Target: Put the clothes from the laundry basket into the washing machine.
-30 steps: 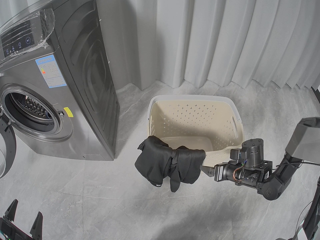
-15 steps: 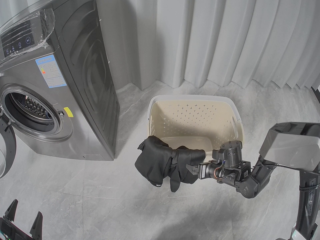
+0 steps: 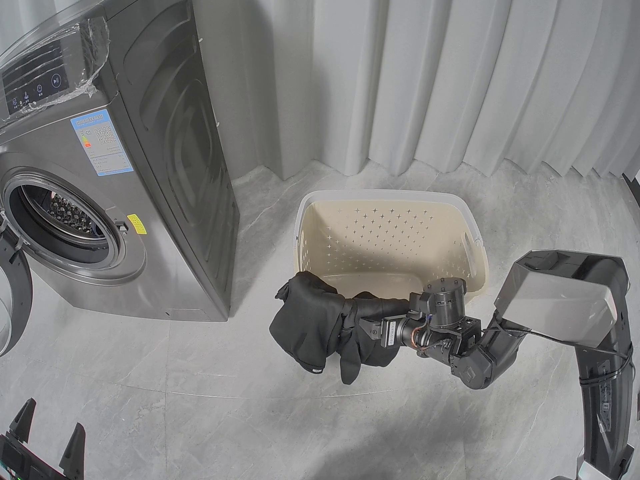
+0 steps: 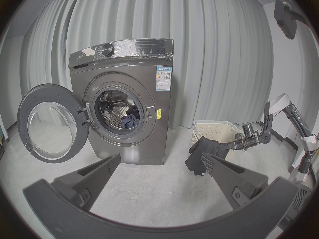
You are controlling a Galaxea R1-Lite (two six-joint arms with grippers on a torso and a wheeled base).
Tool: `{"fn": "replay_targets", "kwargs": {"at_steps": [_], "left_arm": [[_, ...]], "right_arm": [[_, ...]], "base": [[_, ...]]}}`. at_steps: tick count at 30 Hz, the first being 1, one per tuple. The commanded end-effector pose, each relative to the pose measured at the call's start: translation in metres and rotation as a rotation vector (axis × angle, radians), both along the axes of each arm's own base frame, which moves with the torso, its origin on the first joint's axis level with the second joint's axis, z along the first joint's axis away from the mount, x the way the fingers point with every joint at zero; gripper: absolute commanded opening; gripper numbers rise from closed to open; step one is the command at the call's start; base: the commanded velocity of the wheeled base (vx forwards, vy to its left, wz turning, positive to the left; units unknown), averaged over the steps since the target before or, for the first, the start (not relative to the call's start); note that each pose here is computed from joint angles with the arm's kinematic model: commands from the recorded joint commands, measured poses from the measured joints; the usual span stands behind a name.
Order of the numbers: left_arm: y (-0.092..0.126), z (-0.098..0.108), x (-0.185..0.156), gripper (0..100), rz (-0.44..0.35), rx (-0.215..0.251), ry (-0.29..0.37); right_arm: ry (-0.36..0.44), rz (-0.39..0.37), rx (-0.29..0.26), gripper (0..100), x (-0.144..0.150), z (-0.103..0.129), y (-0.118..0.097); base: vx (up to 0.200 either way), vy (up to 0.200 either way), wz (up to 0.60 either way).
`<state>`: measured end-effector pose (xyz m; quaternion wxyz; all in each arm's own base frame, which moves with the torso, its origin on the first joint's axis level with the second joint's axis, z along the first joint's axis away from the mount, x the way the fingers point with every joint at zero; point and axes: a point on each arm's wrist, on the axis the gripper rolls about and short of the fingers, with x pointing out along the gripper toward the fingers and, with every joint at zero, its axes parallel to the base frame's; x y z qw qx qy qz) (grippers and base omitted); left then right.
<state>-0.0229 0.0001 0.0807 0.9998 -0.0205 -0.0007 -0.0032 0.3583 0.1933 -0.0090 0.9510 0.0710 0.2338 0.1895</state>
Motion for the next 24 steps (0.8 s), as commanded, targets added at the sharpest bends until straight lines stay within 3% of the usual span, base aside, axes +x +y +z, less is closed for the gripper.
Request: {"fn": "replay_targets", "kwargs": {"at_steps": [1, 9, 10, 20, 24], "left_arm": [[0.0, -0.005, 0.0, 100, 0.0, 0.0, 0.006], [0.0, -0.005, 0.0, 100, 0.0, 0.0, 0.006], [0.0, -0.005, 0.0, 100, 0.0, 0.0, 0.006], [0.0, -0.005, 0.0, 100, 0.002, 0.0, 0.006], [0.0, -0.005, 0.0, 100, 0.005, 0.003, 0.006]], "right_arm": [[-0.007, 0.0, 0.004, 100, 0.006, -0.005, 0.003], [-0.018, 0.0, 0.01, 100, 0.008, -0.003, 0.004], [-0.021, 0.0, 0.011, 0, 0.008, -0.002, 0.004], [-0.041, 0.022, 0.022, 0, -0.004, 0.002, 0.006], [-0.082, 0.038, 0.043, 0, -0.027, 0.019, 0.0]], "base": [[0.0, 0.0, 0.0], [0.0, 0.0, 0.0], [0.0, 0.0, 0.0], [0.0, 0.0, 0.0], [0.0, 0.0, 0.0]]}}
